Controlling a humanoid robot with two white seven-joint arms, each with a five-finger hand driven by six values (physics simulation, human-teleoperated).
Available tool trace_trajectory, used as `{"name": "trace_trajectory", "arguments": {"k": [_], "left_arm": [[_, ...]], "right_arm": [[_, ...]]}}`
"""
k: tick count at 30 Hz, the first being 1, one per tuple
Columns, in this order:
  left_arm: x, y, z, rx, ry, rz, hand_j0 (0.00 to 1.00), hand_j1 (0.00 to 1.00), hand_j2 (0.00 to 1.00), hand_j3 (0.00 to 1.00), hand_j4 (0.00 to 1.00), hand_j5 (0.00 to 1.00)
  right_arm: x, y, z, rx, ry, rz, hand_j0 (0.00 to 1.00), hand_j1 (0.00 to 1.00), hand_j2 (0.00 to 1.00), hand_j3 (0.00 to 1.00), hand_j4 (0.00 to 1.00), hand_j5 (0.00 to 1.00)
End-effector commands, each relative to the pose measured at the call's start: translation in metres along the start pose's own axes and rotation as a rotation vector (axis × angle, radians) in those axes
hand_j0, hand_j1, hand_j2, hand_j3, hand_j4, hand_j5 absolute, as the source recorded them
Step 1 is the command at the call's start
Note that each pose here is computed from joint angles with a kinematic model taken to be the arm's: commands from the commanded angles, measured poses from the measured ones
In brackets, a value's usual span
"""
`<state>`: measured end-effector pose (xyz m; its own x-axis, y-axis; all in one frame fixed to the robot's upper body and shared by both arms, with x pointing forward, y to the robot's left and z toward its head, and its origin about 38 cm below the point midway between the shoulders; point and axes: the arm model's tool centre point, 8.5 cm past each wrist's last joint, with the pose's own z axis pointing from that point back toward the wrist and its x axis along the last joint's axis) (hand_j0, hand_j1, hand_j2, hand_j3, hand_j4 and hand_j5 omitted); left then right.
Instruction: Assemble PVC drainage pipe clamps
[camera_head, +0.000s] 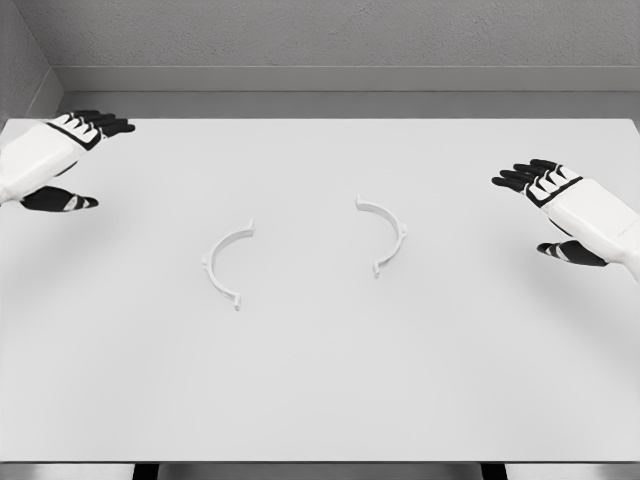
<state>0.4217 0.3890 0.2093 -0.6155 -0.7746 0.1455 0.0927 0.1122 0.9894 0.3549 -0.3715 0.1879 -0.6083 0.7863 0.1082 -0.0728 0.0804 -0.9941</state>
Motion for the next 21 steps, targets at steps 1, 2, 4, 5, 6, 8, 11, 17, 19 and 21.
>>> {"name": "trace_trajectory", "arguments": {"k": [1, 2, 4, 5, 6, 8, 11, 17, 19, 21], "left_arm": [[0.01, -0.01, -0.011, 0.016, -0.027, 0.038, 1.0, 1.0, 1.0, 1.0, 1.0, 1.0], [0.01, -0.01, -0.011, 0.015, -0.027, 0.037, 1.0, 1.0, 1.0, 1.0, 1.0, 1.0], [0.01, -0.01, -0.011, 0.015, -0.028, 0.04, 1.0, 1.0, 1.0, 1.0, 1.0, 1.0], [0.011, -0.011, -0.012, 0.014, -0.028, 0.039, 1.0, 1.0, 1.0, 1.0, 1.0, 1.0], [0.011, -0.011, -0.012, 0.016, -0.03, 0.039, 1.0, 1.0, 1.0, 1.0, 1.0, 1.0], [0.025, -0.018, -0.021, 0.007, -0.074, 0.048, 1.0, 1.0, 1.0, 1.0, 1.0, 1.0], [0.029, -0.022, -0.026, 0.005, -0.084, 0.056, 1.0, 1.0, 1.0, 1.0, 1.0, 1.0], [0.038, -0.035, -0.034, -0.009, -0.105, 0.078, 1.0, 1.0, 1.0, 1.0, 1.0, 1.0], [0.043, -0.045, -0.036, -0.037, -0.12, 0.087, 1.0, 1.0, 1.0, 1.0, 1.0, 1.0], [0.043, -0.049, -0.036, -0.046, -0.119, 0.09, 1.0, 1.0, 1.0, 1.0, 1.0, 1.0]], "right_arm": [[-0.002, 0.001, 0.001, -0.002, 0.006, -0.008, 1.0, 1.0, 1.0, 1.0, 1.0, 1.0], [-0.002, 0.001, 0.001, -0.003, 0.006, -0.01, 1.0, 1.0, 1.0, 1.0, 1.0, 1.0], [-0.003, 0.001, 0.0, -0.003, 0.008, -0.011, 1.0, 1.0, 1.0, 1.0, 1.0, 1.0], [-0.007, 0.008, -0.001, 0.0, 0.024, -0.033, 1.0, 1.0, 1.0, 1.0, 1.0, 1.0], [-0.004, 0.009, -0.01, -0.023, 0.018, -0.045, 1.0, 1.0, 1.0, 1.0, 1.0, 1.0], [0.006, 0.012, -0.038, -0.018, -0.028, -0.025, 1.0, 1.0, 1.0, 1.0, 1.0, 1.0], [0.012, 0.029, -0.077, 0.007, -0.052, -0.035, 1.0, 1.0, 1.0, 1.0, 1.0, 1.0], [0.006, 0.048, -0.124, 0.07, -0.03, -0.004, 1.0, 1.0, 1.0, 1.0, 1.0, 1.0], [0.008, 0.058, -0.127, 0.081, -0.026, -0.029, 1.0, 1.0, 1.0, 1.0, 1.0, 1.0], [0.006, 0.061, -0.126, 0.089, -0.023, -0.036, 1.0, 1.0, 1.0, 1.0, 1.0, 1.0]]}}
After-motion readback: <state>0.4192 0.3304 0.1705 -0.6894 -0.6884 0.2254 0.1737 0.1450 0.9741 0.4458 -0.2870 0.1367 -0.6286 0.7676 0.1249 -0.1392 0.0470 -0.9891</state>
